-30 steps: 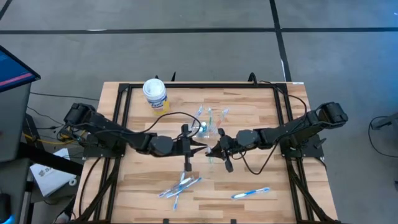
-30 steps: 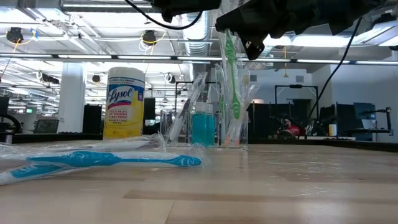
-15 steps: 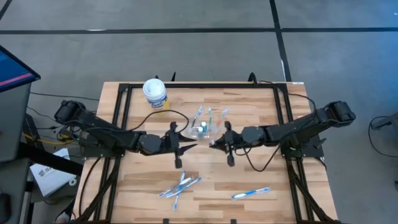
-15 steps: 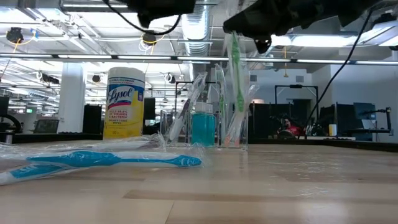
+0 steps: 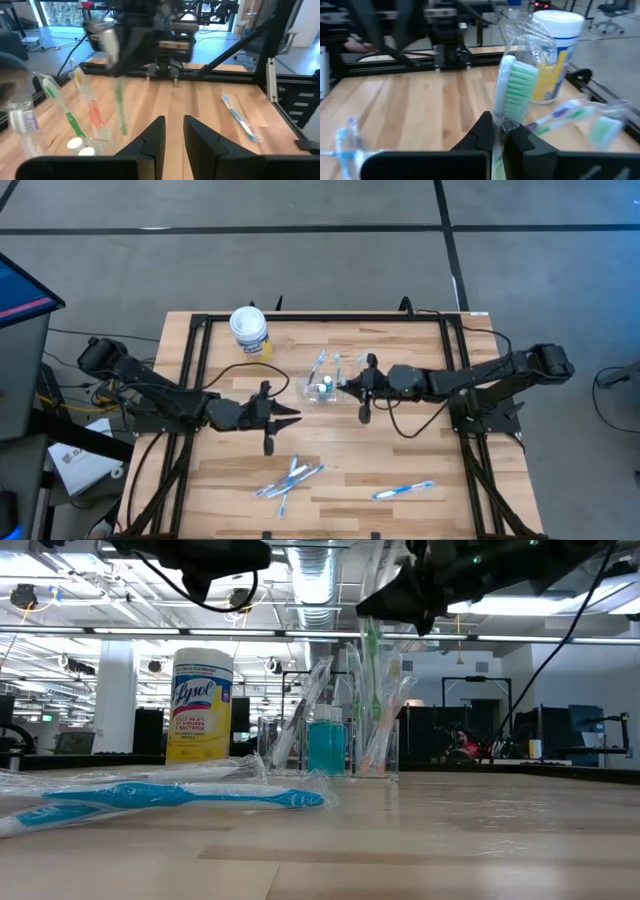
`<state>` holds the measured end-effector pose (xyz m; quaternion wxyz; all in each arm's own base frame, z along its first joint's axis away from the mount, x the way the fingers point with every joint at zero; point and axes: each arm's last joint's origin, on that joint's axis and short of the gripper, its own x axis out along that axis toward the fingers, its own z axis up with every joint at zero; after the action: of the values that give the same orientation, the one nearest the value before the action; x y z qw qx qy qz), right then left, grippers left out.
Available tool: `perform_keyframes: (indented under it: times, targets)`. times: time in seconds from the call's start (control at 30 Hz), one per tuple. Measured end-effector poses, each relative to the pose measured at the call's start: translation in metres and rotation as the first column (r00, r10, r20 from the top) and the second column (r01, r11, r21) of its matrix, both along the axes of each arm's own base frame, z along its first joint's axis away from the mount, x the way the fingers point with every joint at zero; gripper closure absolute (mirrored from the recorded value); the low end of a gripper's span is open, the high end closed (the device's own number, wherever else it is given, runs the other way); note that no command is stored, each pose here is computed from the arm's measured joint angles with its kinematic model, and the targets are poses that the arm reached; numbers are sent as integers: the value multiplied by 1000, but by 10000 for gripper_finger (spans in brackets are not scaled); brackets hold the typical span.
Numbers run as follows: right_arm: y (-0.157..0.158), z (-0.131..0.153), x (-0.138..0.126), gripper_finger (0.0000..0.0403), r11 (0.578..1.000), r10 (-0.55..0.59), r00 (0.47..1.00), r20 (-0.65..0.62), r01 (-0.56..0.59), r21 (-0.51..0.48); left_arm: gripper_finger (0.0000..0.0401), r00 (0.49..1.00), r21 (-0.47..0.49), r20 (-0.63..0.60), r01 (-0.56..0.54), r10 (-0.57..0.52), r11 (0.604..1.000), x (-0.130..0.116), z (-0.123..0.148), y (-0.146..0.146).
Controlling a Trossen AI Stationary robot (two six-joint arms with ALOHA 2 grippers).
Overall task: Pick & Place toothbrushing station
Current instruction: Put the green toothbrush into the transparent organizer
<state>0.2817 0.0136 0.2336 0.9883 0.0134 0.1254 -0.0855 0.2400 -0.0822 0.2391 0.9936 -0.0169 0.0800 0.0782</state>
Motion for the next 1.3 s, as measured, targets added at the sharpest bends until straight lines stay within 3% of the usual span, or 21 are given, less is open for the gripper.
perform_keyframes:
  times: [0.57,1.3]
  targets:
    - [-33,19,-11,396,997,-75,995,61,76,-11,344,1000,2,-9,22,-22,1000,-3,-3,-6]
    - [-38,-1,3,396,996,-85,996,11,85,8,344,1000,2,-10,22,-22,1000,-3,-3,-6]
